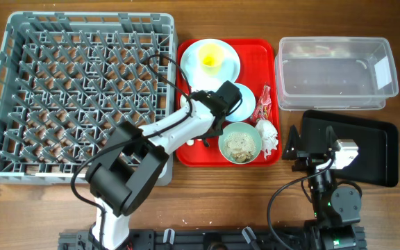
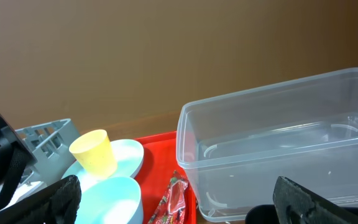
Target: Sort waste into correct bins and load items into the dishwasher rack
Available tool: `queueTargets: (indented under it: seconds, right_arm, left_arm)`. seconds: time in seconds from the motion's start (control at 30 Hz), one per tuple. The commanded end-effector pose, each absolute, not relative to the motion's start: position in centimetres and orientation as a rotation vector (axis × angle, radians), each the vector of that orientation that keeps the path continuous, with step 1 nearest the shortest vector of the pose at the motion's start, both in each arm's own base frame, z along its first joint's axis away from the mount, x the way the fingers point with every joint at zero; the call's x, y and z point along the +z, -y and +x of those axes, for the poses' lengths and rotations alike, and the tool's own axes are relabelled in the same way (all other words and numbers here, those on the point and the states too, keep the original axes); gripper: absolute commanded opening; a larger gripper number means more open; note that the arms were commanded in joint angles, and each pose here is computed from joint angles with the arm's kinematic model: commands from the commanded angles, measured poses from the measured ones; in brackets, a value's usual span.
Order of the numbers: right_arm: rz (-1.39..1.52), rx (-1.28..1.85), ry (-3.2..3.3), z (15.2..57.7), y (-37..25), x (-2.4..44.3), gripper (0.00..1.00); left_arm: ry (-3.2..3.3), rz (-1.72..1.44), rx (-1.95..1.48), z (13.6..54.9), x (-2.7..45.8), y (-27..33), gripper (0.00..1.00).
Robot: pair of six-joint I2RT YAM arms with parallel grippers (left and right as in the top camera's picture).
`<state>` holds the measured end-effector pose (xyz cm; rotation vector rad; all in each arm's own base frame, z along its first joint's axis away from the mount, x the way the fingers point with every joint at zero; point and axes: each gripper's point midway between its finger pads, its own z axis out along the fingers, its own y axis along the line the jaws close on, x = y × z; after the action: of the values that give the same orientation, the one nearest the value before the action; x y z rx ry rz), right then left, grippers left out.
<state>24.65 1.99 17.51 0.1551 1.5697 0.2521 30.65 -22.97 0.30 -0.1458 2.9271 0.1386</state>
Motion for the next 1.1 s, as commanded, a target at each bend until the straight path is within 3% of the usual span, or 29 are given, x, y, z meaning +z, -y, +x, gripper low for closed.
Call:
queueTargets:
  seconds: [0.0, 0.33, 0.57, 0.67, 0.77, 1.07]
  right_arm:
    - [0.138, 0.257, -1.563, 24.6, -2.2, 17.7, 1.0]
    - [0.138, 0.257, -1.563, 24.6, -2.2, 17.7, 1.0]
    - [0.138, 0.257, -1.563, 24.6, -2.2, 17.7, 1.0]
    - [0.138, 0.257, -1.563, 24.6, -2.2, 17.7, 1.0]
    - [0.138, 0.257, -1.563, 24.6, -2.2, 17.7, 1.0]
    - [0.138, 0.257, -1.563, 24.6, -2.2, 17.7, 1.0]
  left_arm:
    - [-2.967, -0.093, 0.15, 29.0, -0.6, 23.7, 0.04]
    - [-2.952, -0.107, 0.127, 28.7, 2.3, 23.1, 0.04]
    - [-2.746, -0.074, -0.114, 30.3, 13.5, 21.2, 0.04]
    - [-2.705, -0.044, -0.081, 30.9, 16.2, 17.5, 0.04]
    - [-2.764, -0.001, -0.044, 31.6, 15.9, 13.6, 0.04]
    - [-2.885, 0.05, -0.017, 32.4, 12.3, 11.5, 0.04]
